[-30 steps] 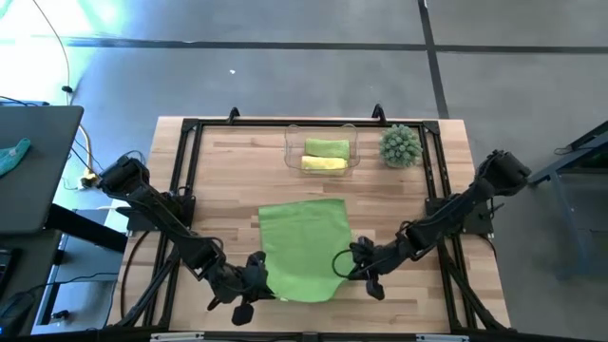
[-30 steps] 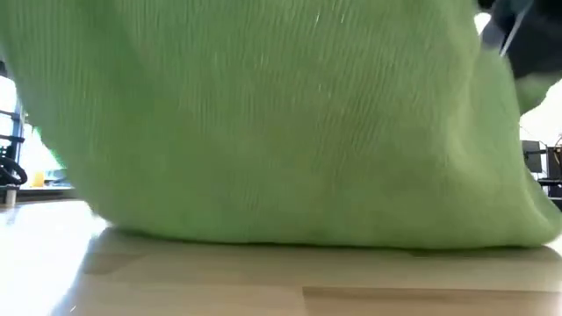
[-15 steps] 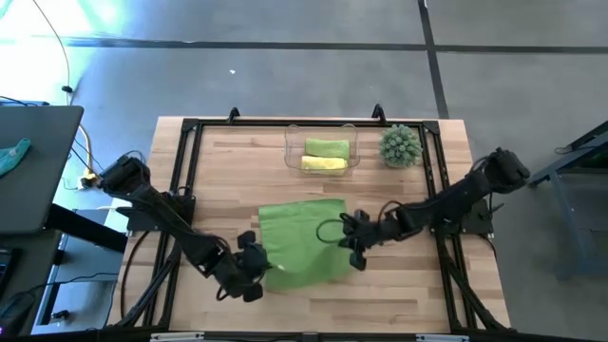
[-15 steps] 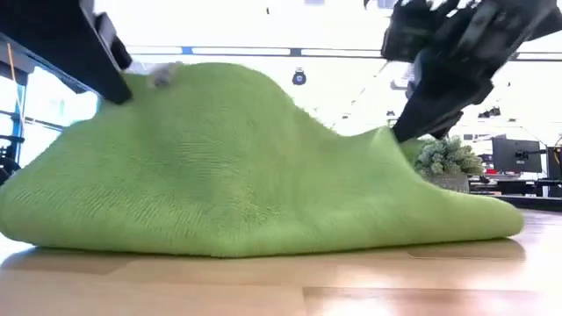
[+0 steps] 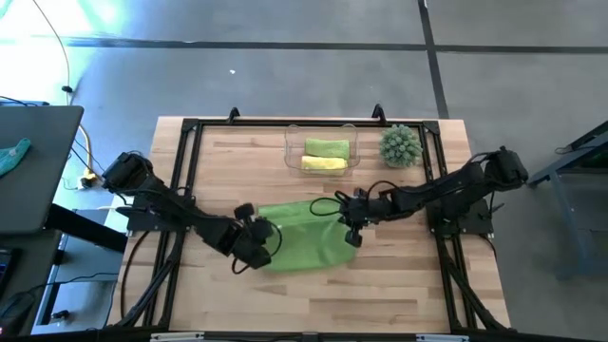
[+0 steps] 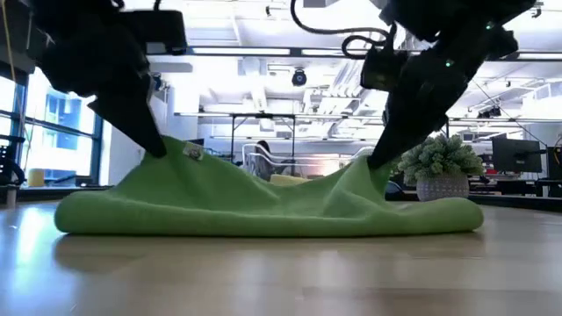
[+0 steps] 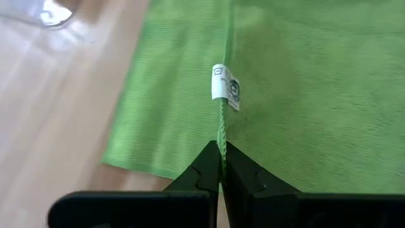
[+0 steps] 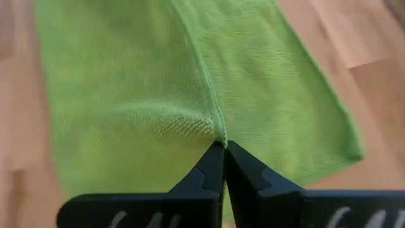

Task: Roll microfiber towels into tight, uniform cylinder then place into a basket
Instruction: Fold the green microfiber towel

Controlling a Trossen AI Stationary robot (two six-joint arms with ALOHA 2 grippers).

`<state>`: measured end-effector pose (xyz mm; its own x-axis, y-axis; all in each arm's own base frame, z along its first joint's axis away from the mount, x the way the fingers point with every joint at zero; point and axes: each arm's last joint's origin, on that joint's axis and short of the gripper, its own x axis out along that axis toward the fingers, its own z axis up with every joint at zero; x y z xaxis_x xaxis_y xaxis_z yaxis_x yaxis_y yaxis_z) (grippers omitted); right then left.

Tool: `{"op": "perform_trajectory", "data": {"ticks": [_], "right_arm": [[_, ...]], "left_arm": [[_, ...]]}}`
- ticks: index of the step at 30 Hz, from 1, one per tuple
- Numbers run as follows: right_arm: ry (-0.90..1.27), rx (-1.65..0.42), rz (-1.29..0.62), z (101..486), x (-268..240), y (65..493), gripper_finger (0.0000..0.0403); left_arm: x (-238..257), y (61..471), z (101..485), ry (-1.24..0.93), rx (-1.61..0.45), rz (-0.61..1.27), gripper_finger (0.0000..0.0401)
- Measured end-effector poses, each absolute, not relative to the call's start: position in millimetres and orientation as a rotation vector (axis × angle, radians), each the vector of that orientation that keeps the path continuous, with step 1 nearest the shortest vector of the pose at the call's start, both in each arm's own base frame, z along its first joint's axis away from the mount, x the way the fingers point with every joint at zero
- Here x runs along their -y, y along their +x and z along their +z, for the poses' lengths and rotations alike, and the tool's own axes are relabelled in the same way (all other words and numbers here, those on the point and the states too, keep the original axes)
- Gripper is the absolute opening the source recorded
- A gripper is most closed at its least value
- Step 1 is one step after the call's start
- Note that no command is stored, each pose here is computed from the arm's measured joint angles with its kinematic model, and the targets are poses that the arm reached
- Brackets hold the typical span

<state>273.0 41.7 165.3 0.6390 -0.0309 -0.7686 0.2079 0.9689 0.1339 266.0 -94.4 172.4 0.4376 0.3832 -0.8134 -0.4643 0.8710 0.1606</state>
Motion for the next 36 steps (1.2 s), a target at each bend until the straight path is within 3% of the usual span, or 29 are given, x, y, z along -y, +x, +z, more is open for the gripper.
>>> {"op": "perform_trajectory", "data": {"ticks": [12, 21, 36], "right_arm": [[0.021, -0.965, -0.155, 183.5, -8.1, 282.0, 0.0], [-0.007, -1.065, -0.138, 157.6, -3.9, 288.1, 0.0], [-0.167, -1.031, -0.183, 164.7, -0.7, 301.0, 0.0]], "left_arm": [[65.2, 272.1, 171.5, -0.064, -1.035, 0.587, 0.0], [66.9, 267.0, 169.8, -0.125, -1.079, 0.604, 0.0], [51.6, 266.7, 164.3, -0.04, -1.122, 0.681, 0.0]]}}
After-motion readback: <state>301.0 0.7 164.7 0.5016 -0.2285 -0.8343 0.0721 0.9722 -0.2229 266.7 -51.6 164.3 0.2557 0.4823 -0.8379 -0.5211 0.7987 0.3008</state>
